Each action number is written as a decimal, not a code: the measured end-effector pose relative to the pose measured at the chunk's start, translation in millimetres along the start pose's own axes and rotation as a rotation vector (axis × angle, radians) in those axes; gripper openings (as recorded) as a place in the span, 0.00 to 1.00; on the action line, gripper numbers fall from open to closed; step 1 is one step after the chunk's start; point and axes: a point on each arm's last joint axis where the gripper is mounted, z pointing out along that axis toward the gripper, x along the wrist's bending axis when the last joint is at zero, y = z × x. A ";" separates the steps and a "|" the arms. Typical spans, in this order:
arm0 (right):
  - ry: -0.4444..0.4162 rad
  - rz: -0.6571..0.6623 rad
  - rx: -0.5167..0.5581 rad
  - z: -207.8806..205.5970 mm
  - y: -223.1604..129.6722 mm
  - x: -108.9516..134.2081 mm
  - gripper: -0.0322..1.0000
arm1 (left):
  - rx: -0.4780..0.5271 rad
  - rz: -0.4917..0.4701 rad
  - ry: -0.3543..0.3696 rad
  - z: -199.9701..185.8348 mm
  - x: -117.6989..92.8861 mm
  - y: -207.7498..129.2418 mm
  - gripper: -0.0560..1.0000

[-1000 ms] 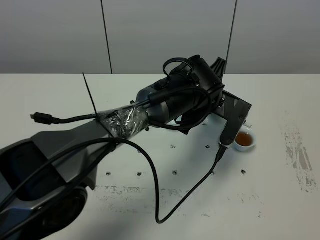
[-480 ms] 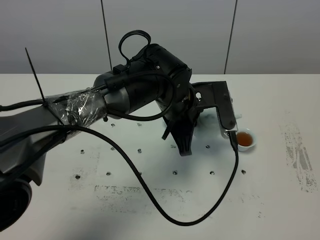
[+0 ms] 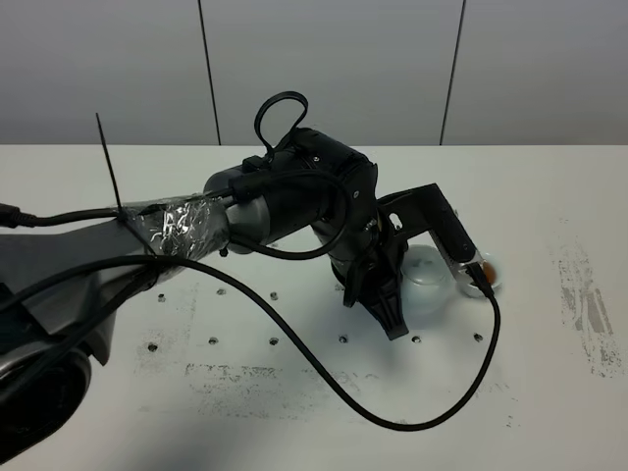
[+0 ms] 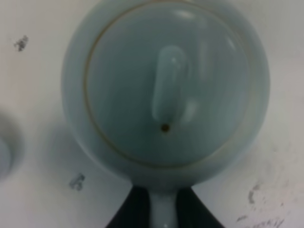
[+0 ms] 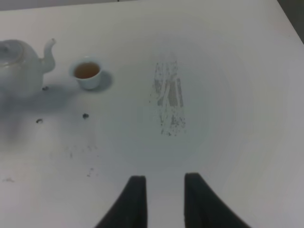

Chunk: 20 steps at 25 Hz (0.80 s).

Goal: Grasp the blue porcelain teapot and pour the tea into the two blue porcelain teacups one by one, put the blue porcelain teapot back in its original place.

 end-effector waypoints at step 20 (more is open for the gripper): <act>0.000 0.000 0.000 0.0 0.0 0.0 0.24 | 0.053 -0.026 -0.033 19.0 -2.0 -7.9 0.16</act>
